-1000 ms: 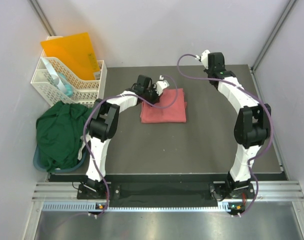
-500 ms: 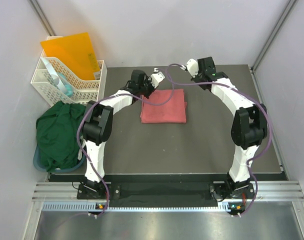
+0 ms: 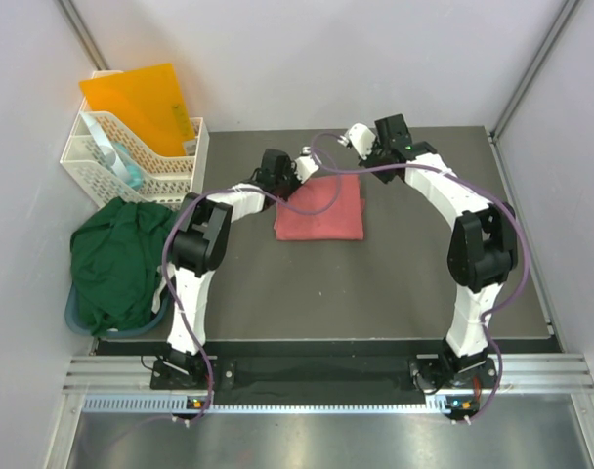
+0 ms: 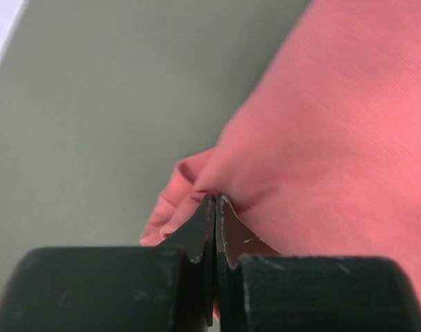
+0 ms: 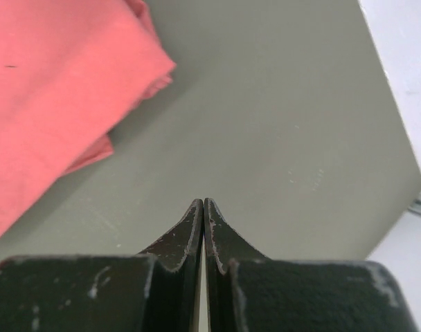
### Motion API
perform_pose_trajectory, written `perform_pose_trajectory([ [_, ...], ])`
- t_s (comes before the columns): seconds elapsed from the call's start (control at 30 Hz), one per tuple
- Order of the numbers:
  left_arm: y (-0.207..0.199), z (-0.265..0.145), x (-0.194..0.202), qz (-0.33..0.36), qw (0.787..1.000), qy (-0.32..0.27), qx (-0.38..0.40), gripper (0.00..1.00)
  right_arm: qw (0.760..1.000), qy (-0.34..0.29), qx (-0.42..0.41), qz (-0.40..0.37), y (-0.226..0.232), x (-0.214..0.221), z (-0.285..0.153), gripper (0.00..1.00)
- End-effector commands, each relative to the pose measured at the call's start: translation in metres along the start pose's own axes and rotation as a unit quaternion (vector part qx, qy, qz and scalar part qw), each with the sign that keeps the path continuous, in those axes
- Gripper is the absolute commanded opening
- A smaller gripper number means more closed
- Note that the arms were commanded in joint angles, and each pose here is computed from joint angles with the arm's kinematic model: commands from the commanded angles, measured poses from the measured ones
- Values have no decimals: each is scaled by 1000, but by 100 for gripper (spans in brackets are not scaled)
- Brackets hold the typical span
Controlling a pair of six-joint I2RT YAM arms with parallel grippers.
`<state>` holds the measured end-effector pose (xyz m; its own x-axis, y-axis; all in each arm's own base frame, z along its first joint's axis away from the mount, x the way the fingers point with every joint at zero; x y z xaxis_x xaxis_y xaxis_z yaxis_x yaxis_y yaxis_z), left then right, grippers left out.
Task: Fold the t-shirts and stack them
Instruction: Fold the long partially folded tshirt into a neat square
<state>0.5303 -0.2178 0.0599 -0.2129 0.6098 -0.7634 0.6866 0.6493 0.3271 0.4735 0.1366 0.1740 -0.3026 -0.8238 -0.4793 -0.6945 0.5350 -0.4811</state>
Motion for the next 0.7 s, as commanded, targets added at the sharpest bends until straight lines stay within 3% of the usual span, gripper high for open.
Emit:
perform_pose_trajectory([
  [0.0,32,3,7,-10,993,-1,-114,0,998,-51,-42,3,9,-22,-12,0],
  [0.03,38,1,6,-16,991,-4,-132,0,998,-49,-48,3,13,-19,-12,0],
  [0.13,64,-15,-5,-47,979,-20,-196,28,997,-49,-52,-1,16,-15,-15,0],
  [0.17,72,-20,-10,-55,975,-28,-213,42,997,-50,-53,-4,17,-15,-18,1],
  [0.27,100,-45,-24,-83,959,-38,-268,57,997,-52,-60,-12,22,-12,-24,8],
  [0.4,149,-89,-29,-138,928,-17,-346,57,993,-57,-85,-50,35,-12,-38,51],
  [0.5,186,-121,-17,-188,908,-3,-374,56,985,-63,-104,-120,60,-15,-51,70],
  [0.67,214,-165,13,-200,894,40,-400,56,956,-78,-142,-245,124,-17,-57,79],
])
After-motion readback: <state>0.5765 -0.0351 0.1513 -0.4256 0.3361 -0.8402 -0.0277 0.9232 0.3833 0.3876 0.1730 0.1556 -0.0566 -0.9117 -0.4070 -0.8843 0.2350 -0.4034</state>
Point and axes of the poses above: each gripper's point midway between its finger pads, its own z axis out along the fingers, its own y axis along the line the jaws close on, x = y × z, the point moved 3 cm from there along -z, back along the fingers, and after that the axes turned 4 degrees about -z, right-handed, at the moved point
